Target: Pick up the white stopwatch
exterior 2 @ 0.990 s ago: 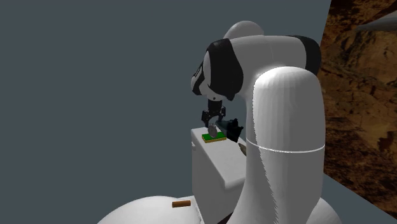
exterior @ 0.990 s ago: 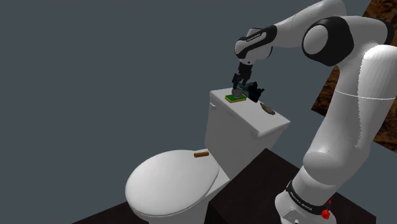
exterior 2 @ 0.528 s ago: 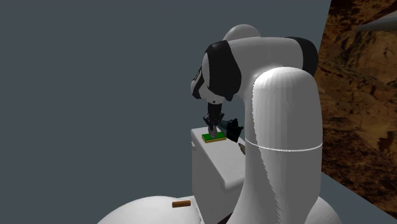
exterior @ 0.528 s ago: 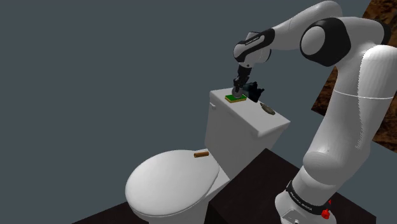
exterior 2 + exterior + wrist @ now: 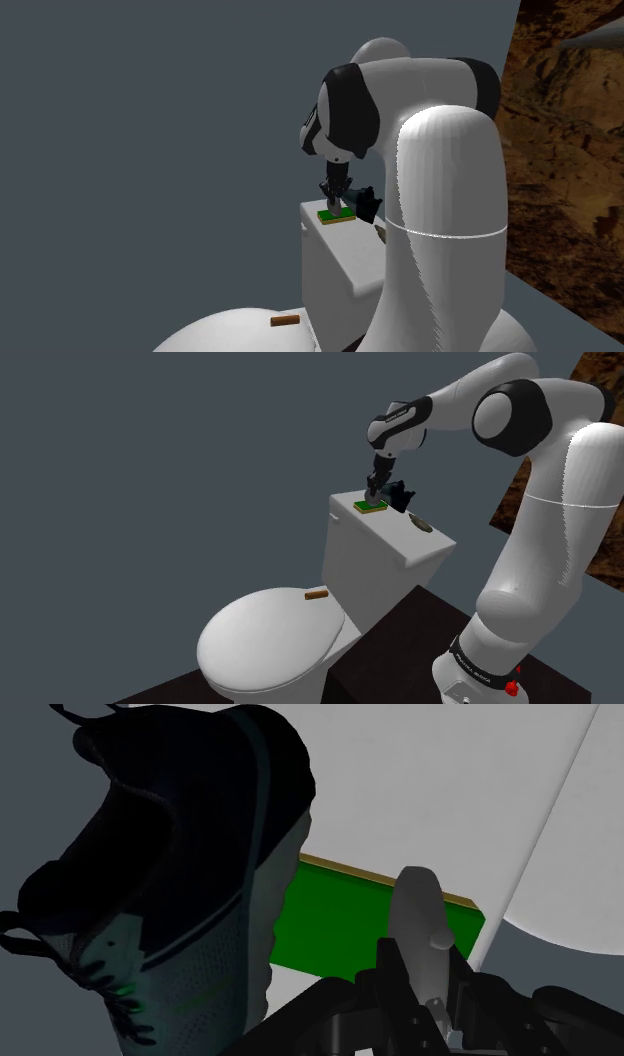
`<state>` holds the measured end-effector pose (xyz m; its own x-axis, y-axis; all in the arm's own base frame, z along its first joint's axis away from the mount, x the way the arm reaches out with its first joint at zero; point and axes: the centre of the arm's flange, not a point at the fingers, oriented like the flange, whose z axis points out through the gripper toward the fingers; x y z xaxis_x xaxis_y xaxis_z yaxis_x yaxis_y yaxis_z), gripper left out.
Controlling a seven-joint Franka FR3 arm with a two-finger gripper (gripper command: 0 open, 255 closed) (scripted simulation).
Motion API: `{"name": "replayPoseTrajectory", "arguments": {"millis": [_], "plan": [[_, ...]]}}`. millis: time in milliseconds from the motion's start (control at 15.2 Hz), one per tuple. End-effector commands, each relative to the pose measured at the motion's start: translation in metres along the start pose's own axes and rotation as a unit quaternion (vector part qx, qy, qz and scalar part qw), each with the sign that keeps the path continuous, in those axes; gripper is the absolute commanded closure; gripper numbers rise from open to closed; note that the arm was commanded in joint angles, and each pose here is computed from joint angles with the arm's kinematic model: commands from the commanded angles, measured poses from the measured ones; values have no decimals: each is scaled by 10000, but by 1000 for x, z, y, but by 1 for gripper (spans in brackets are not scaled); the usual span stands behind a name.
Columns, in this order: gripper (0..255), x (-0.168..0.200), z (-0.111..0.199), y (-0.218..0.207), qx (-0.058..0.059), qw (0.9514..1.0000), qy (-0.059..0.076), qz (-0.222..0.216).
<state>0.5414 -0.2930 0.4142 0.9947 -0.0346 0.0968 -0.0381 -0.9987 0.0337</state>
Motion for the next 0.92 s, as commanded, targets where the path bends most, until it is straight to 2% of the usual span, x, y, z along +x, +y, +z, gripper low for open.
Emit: {"name": "replayPoseTrajectory", "arguments": {"millis": [0,858], "plan": [[255,1,-8,0,0,10000,0,1],[255,7,-76,3,0,10000,0,1]]}}
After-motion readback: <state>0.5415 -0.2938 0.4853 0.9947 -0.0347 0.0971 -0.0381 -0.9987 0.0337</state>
